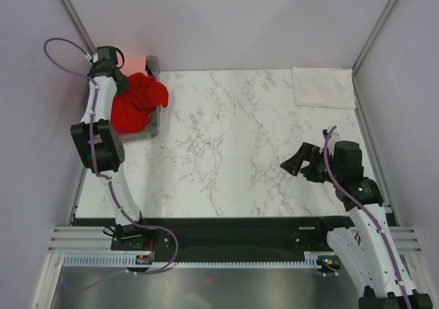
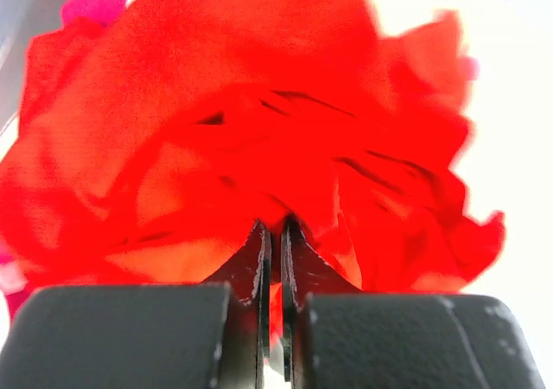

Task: Fold and stack the t-shirts
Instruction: Grab the tshirt from the pile, then move the tshirt to the center of the board, then flatten the tshirt out

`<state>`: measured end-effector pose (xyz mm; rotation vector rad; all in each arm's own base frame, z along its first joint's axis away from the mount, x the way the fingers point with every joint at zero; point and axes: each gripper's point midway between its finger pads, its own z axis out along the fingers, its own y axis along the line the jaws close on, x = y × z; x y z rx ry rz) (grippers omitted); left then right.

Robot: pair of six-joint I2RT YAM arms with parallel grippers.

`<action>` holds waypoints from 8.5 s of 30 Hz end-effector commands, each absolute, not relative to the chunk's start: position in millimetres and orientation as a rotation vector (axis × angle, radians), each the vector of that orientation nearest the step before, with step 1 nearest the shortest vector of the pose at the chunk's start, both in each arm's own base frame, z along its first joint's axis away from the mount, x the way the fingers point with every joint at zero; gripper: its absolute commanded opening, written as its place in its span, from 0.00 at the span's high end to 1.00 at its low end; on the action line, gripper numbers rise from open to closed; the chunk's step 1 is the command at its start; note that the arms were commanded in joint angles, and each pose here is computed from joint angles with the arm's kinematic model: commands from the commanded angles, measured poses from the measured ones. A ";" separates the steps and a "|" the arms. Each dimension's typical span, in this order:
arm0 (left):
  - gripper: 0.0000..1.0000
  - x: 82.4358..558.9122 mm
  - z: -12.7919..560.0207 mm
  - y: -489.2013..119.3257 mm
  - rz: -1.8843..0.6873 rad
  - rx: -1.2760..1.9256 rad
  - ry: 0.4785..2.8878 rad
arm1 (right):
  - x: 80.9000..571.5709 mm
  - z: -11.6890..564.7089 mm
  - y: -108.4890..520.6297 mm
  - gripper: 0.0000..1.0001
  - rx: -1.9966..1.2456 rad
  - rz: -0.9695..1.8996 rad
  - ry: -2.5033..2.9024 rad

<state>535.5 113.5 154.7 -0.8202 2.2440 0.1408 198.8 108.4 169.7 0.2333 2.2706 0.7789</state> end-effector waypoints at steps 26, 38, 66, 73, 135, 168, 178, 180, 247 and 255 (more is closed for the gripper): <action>0.32 304.4 262.1 -226.6 -0.616 -0.012 2.313 | 159.2 277.7 61.4 0.02 0.462 0.548 2.097; 0.14 244.7 195.7 -197.1 -0.527 0.005 2.466 | 149.8 193.0 100.1 0.05 0.350 0.757 2.360; 0.19 164.7 139.0 -136.0 -0.456 -0.234 2.423 | 115.7 60.5 319.9 0.05 -0.133 0.491 2.653; 0.18 161.2 175.6 -112.6 -0.449 -0.249 2.298 | 116.2 48.0 339.8 0.20 -0.169 0.486 2.663; 0.24 153.0 131.2 -175.7 -0.619 -0.055 2.479 | 185.1 115.2 142.1 0.05 0.455 0.451 2.523; 0.73 129.8 12.7 -289.2 -0.657 0.047 2.673 | 180.8 22.5 114.0 0.67 0.514 0.163 2.516; 0.98 137.0 115.8 -264.7 -0.621 0.115 2.542 | 178.0 91.2 103.0 1.00 0.544 0.203 2.429; 0.98 130.6 144.0 -248.0 -0.627 0.141 2.518 | 172.9 129.7 99.9 1.00 0.562 0.286 2.372; 0.52 173.5 47.9 -93.1 -0.088 -0.576 2.619 | 168.7 79.6 174.6 0.45 0.185 0.447 2.622; 0.53 175.9 37.9 -93.8 -0.072 -0.566 2.626 | 169.3 76.4 171.6 0.46 0.183 0.427 2.618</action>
